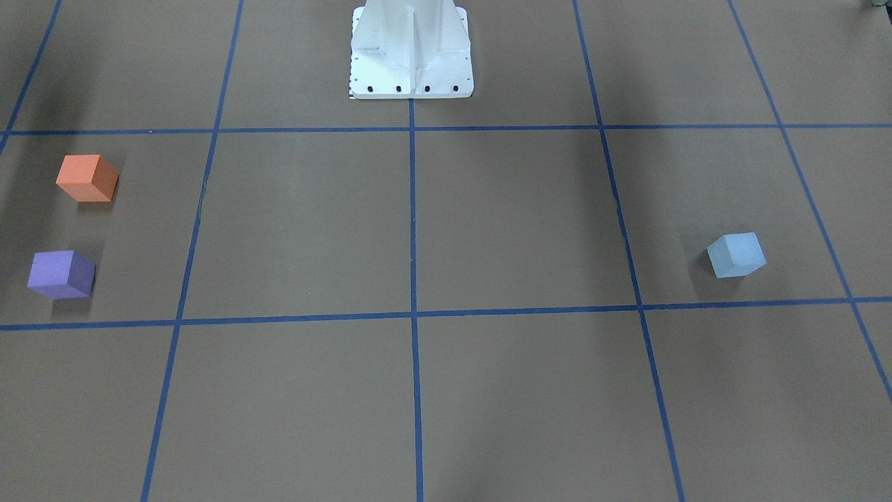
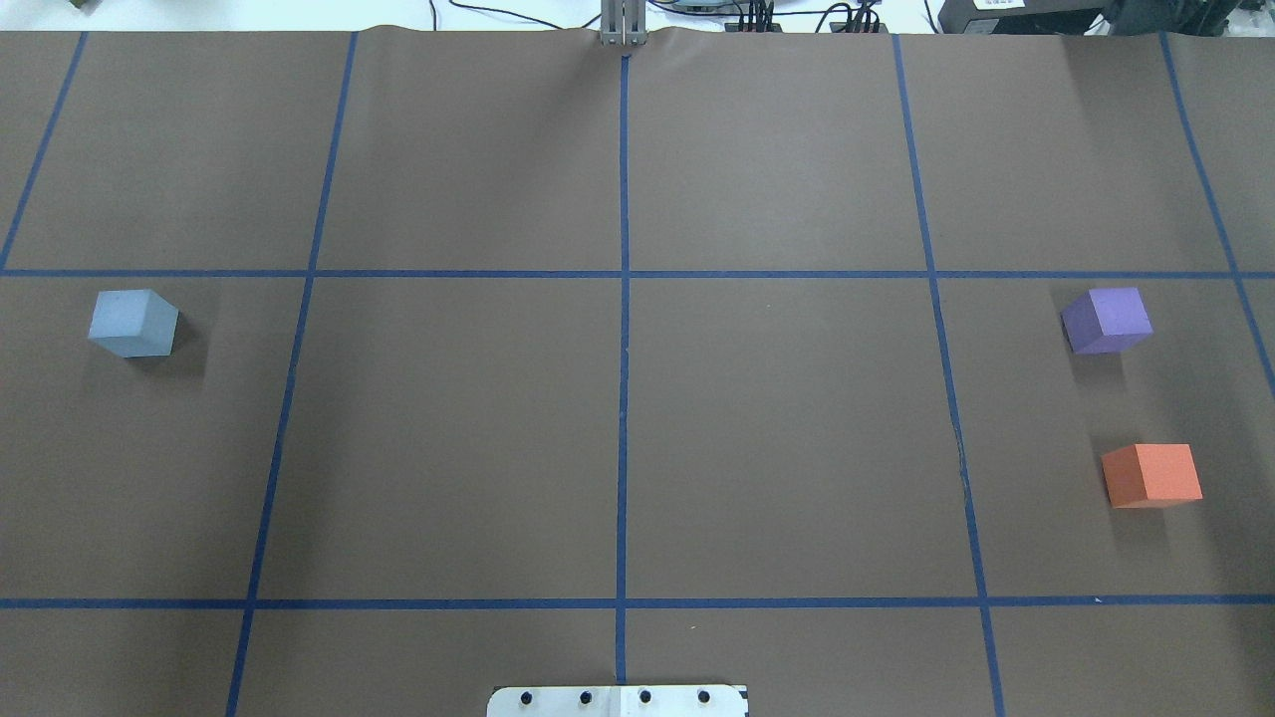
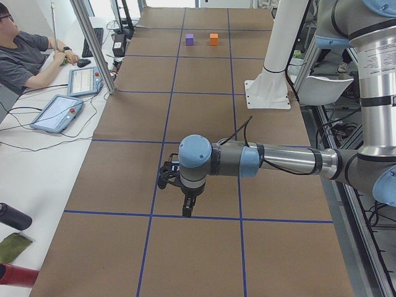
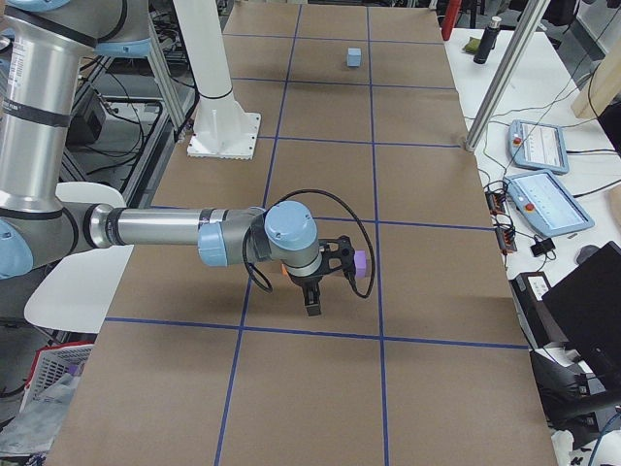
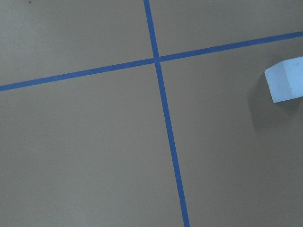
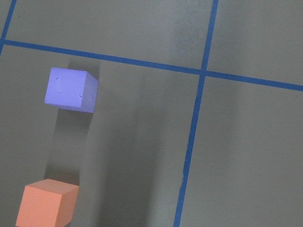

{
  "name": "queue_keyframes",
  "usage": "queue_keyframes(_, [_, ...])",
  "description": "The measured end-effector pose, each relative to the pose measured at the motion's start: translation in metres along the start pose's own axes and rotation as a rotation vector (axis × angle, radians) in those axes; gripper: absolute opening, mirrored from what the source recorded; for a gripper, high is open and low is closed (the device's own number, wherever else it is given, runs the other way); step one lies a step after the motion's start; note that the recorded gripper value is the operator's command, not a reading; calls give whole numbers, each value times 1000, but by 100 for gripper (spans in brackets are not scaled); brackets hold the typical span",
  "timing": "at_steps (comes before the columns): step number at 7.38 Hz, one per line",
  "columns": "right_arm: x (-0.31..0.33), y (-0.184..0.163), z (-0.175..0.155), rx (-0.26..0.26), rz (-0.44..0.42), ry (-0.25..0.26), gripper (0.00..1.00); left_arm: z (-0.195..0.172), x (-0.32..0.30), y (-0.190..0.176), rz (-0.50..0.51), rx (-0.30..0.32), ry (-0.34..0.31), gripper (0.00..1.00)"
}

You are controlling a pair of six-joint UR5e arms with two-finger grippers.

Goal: Place blue block between orange and purple blocks

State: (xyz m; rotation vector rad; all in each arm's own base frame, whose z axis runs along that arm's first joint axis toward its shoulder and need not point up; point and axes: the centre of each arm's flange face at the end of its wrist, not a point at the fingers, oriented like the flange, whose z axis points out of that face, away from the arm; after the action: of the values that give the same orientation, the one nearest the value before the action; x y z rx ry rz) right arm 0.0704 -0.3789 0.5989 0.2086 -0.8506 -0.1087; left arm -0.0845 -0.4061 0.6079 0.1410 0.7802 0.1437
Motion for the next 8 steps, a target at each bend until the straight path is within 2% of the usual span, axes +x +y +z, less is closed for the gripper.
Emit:
queue_keyframes(5, [-3,-2,1,6,-14,-2,100,-2,9,-10,37,17,-9,100])
queue_keyframes(8, [-8,-5,4,11,-33,-5,100,0,16,-55,43,32,1,100])
